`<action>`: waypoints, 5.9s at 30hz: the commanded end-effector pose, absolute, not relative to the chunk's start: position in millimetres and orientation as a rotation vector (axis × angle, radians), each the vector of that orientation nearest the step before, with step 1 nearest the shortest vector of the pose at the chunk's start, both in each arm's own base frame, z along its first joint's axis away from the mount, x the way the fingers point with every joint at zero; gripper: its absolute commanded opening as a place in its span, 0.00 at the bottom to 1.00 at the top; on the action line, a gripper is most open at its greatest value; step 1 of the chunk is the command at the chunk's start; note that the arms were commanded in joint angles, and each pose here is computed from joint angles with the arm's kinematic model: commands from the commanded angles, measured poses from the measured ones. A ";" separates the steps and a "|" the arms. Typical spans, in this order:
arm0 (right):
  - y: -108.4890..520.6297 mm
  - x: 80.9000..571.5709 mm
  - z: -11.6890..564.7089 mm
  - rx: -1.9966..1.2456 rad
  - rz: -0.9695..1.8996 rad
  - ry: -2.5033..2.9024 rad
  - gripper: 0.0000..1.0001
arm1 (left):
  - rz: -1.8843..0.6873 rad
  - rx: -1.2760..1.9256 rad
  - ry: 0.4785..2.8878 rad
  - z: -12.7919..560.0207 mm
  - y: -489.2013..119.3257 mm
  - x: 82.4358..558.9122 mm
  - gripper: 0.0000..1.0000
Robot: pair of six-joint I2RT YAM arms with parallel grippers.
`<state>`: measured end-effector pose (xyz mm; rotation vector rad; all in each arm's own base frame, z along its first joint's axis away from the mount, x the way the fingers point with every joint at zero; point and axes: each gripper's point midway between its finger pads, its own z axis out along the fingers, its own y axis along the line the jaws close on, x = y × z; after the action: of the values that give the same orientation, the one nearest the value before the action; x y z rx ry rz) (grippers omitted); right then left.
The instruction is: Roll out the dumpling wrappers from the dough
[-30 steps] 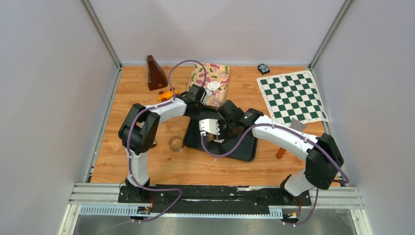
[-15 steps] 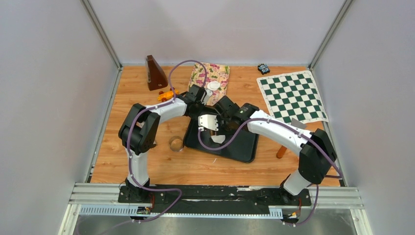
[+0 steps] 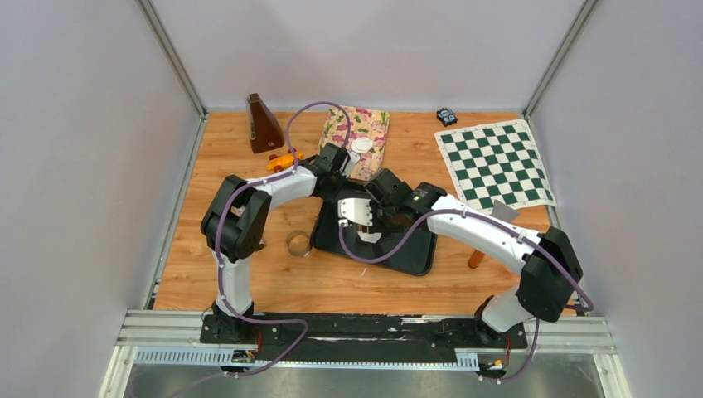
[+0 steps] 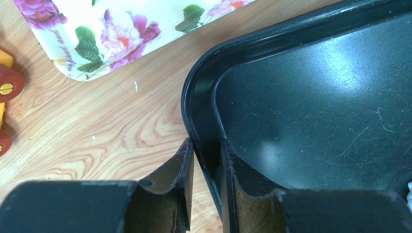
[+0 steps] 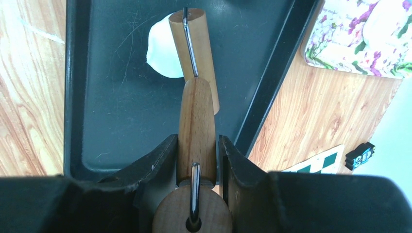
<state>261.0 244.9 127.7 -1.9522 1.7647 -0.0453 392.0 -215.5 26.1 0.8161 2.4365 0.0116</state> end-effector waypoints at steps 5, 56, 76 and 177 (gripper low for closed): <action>248.7 258.8 135.9 -1.871 -0.038 1.789 0.00 | 0.015 0.914 2.462 23.6 -214.5 374.8 0.00; 254.9 232.3 53.4 -2.058 -0.114 1.864 0.00 | 0.020 0.913 2.444 31.3 -213.9 375.7 0.00; 235.4 156.3 51.0 -2.269 0.091 1.830 0.00 | 0.034 0.911 2.435 34.2 -211.8 377.0 0.00; 284.1 241.1 164.3 -1.851 0.076 1.366 0.00 | -0.013 0.935 2.397 50.3 -220.1 379.4 0.00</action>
<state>238.8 273.8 148.9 -1.8987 1.4296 0.0364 388.8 -214.4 27.3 0.8632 2.4359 0.0154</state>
